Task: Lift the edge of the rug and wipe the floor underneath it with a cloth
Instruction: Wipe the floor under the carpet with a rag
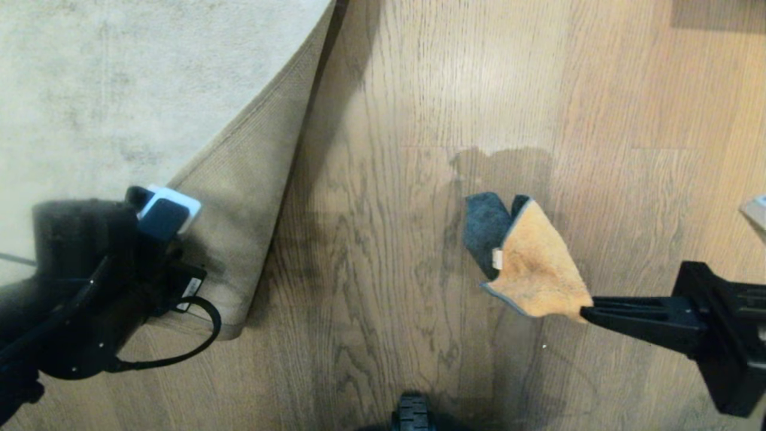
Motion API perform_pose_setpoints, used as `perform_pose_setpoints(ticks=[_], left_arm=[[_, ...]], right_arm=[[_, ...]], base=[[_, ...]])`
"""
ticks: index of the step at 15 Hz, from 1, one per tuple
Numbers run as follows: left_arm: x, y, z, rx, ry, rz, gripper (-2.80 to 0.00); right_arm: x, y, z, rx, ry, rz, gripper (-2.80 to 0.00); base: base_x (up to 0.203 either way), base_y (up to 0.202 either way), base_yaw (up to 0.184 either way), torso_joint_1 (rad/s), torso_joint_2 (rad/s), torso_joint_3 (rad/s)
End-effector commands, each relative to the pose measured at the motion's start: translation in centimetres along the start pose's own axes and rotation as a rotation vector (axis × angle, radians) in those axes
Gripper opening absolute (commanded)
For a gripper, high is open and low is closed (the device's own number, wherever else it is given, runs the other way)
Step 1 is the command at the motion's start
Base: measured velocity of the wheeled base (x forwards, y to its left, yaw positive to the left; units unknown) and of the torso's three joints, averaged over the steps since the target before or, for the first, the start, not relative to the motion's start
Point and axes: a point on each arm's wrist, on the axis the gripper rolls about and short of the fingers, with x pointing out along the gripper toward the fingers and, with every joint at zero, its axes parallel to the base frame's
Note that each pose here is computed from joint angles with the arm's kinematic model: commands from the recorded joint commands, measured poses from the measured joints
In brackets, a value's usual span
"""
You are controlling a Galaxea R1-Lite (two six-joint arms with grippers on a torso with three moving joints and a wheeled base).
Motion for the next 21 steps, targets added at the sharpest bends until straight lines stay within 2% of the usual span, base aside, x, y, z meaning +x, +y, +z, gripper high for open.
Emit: perform_pose_setpoints(ticks=[1, 5, 10, 14, 21], left_arm=[[0.0, 0.0, 0.0, 0.001, 0.001, 0.005, -2.8], [0.0, 0.0, 0.0, 0.0, 0.0, 0.007, -2.8], [0.0, 0.1, 0.0, -0.004, 0.0, 0.01, -2.8], [0.0, 0.1, 0.0, -0.005, 0.001, 0.013, -2.8], [-0.1, 0.1, -0.2, -0.001, 0.006, 0.011, -2.8]], right_arm=[[3.1, -1.3, -0.8, 0.029, 0.039, 0.06, -2.8], [8.5, -0.7, -0.3, 0.021, 0.001, 0.104, -2.8], [14.8, -0.7, -1.4, 0.048, -0.059, 0.069, -2.8], [19.7, 0.0, -2.2, 0.103, -0.13, 0.005, -2.8], [24.7, -1.3, -4.7, 0.122, -0.196, -0.066, -2.8]], base=[[0.0, 0.0, 0.0, 0.0, 0.0, 0.0], [0.0, 0.0, 0.0, 0.0, 0.0, 0.0], [0.0, 0.0, 0.0, 0.0, 0.0, 0.0], [0.0, 0.0, 0.0, 0.0, 0.0, 0.0], [0.0, 0.0, 0.0, 0.0, 0.0, 0.0]])
